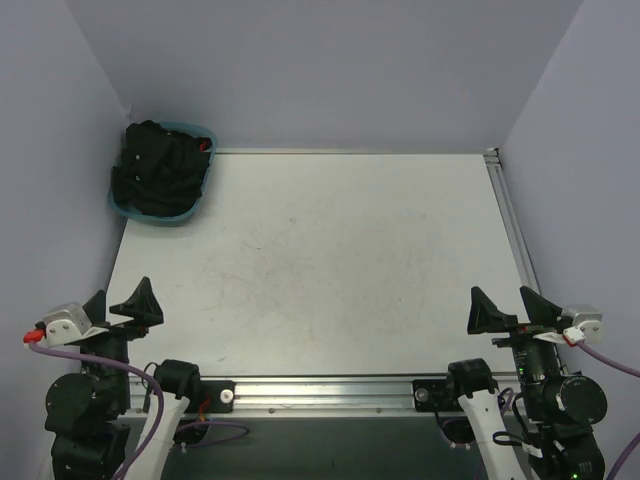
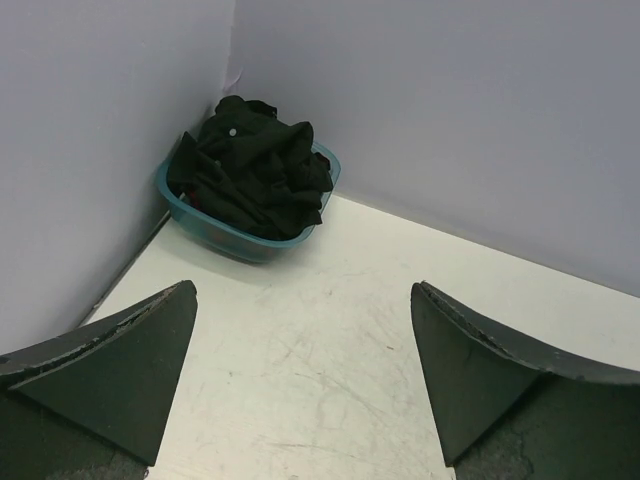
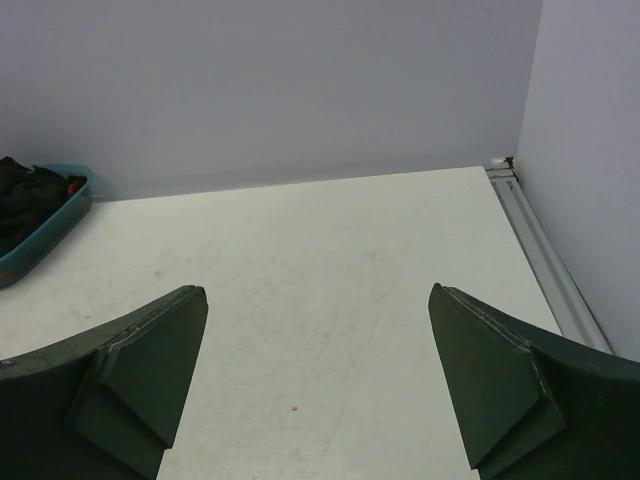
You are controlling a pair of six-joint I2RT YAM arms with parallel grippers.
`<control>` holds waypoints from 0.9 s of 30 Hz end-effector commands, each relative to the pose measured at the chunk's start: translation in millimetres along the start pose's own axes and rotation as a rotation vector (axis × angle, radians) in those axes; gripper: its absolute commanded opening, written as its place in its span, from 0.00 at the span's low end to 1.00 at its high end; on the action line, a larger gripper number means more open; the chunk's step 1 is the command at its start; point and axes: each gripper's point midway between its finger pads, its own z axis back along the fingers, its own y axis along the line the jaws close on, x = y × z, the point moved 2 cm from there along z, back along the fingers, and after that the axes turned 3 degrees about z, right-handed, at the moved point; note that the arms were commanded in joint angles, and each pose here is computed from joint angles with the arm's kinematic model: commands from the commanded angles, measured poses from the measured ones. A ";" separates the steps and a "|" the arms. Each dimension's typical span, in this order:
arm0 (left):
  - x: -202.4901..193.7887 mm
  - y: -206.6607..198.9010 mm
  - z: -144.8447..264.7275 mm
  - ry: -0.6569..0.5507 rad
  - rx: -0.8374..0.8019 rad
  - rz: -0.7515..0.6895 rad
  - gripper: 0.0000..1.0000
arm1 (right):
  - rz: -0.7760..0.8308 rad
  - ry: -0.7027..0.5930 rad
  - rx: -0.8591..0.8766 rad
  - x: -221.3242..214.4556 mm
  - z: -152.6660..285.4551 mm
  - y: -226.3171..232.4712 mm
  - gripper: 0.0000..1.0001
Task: Fold and stack the long sleeve shirts
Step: Grab the shirt from the pile
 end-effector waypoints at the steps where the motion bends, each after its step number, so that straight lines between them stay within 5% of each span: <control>1: 12.8 6.8 23.4 -0.106 -0.025 0.071 0.97 | -0.004 -0.045 0.038 9.6 2.3 6.0 1.00; 8: -0.8 -2.5 12.5 -0.043 -0.044 0.106 0.97 | -0.039 0.038 0.048 -6.6 -12.0 10.8 1.00; 17: -74.9 -37.9 -44.4 0.344 -0.003 0.205 0.97 | -0.191 0.418 0.232 -74.8 -44.1 54.0 1.00; 27: -130.5 -64.1 -178.7 0.619 0.188 0.126 0.97 | -0.325 0.781 0.321 -138.8 -52.8 81.0 1.00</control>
